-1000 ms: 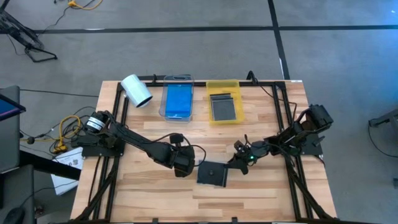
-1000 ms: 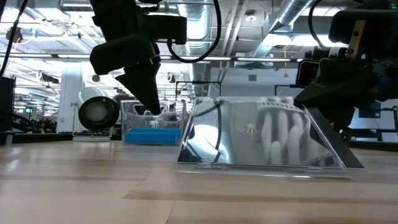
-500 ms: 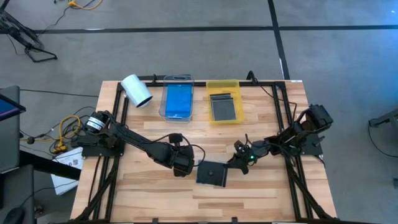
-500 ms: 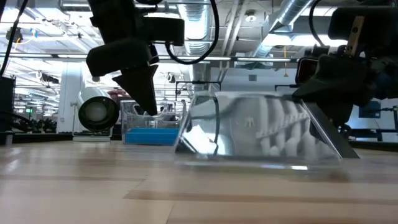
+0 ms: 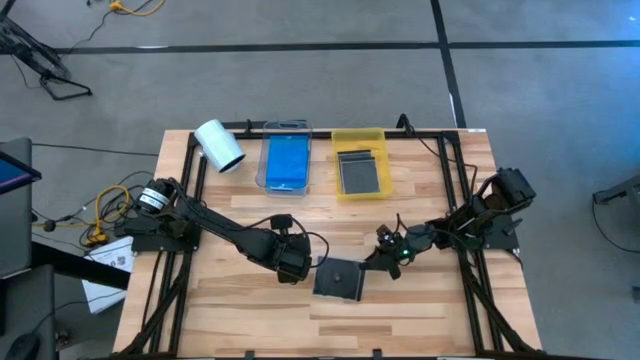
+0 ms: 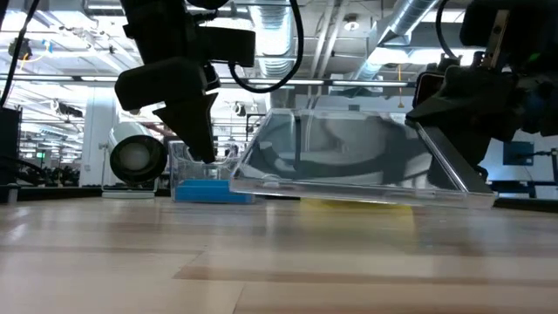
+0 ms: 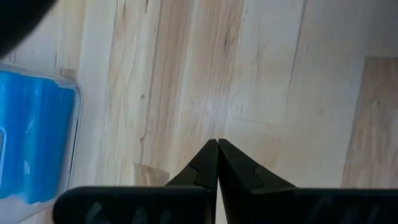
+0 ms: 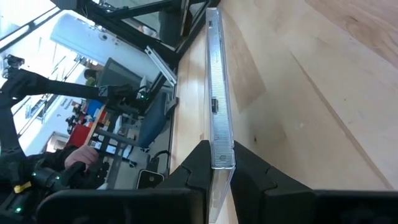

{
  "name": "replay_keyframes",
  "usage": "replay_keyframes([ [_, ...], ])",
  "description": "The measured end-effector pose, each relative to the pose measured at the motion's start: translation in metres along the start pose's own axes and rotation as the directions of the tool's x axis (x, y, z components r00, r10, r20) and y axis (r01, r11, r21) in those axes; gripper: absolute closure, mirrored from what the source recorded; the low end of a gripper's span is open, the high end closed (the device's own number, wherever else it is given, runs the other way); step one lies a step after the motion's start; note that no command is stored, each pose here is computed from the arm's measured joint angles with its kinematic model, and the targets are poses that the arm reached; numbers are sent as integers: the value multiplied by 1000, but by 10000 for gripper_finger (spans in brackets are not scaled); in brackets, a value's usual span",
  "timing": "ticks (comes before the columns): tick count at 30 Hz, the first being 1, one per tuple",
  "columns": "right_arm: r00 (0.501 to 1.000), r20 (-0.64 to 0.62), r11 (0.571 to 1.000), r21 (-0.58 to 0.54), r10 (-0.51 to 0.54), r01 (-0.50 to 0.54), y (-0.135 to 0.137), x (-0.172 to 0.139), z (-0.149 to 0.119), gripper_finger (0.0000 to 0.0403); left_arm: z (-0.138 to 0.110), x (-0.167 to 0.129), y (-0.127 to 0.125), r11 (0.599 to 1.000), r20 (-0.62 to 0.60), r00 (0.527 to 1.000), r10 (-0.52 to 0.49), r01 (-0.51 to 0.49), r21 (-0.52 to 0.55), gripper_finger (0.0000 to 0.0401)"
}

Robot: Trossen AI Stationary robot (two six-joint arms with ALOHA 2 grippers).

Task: Pick & place jewel cases by type
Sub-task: Put the black CD case into the yellow bin

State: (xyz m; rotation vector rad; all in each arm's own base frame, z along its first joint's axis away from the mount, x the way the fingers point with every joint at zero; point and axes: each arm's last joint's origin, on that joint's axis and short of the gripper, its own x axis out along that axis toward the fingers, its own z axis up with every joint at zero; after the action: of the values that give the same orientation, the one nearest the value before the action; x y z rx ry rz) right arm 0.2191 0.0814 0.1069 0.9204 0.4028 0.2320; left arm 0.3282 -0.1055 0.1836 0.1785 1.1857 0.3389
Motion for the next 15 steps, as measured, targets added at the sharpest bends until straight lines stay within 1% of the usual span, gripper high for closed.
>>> replay_keyframes([
  [5, 1000, 12, 1000, 1, 20, -20, 4, -1, 3, 365, 0, 0, 0, 1000, -5, 1000, 2, -2, 2, 401],
  [9, 998, 46, 999, -23, 47, -46, 11, -5, 11, 367, -2, 0, 1, 1000, -15, 1000, 7, -7, 8, 401],
  [15, 998, 61, 998, -57, 20, -17, 18, -18, 28, 368, -2, 0, 1, 1000, -19, 1000, 9, -9, 9, 401],
])
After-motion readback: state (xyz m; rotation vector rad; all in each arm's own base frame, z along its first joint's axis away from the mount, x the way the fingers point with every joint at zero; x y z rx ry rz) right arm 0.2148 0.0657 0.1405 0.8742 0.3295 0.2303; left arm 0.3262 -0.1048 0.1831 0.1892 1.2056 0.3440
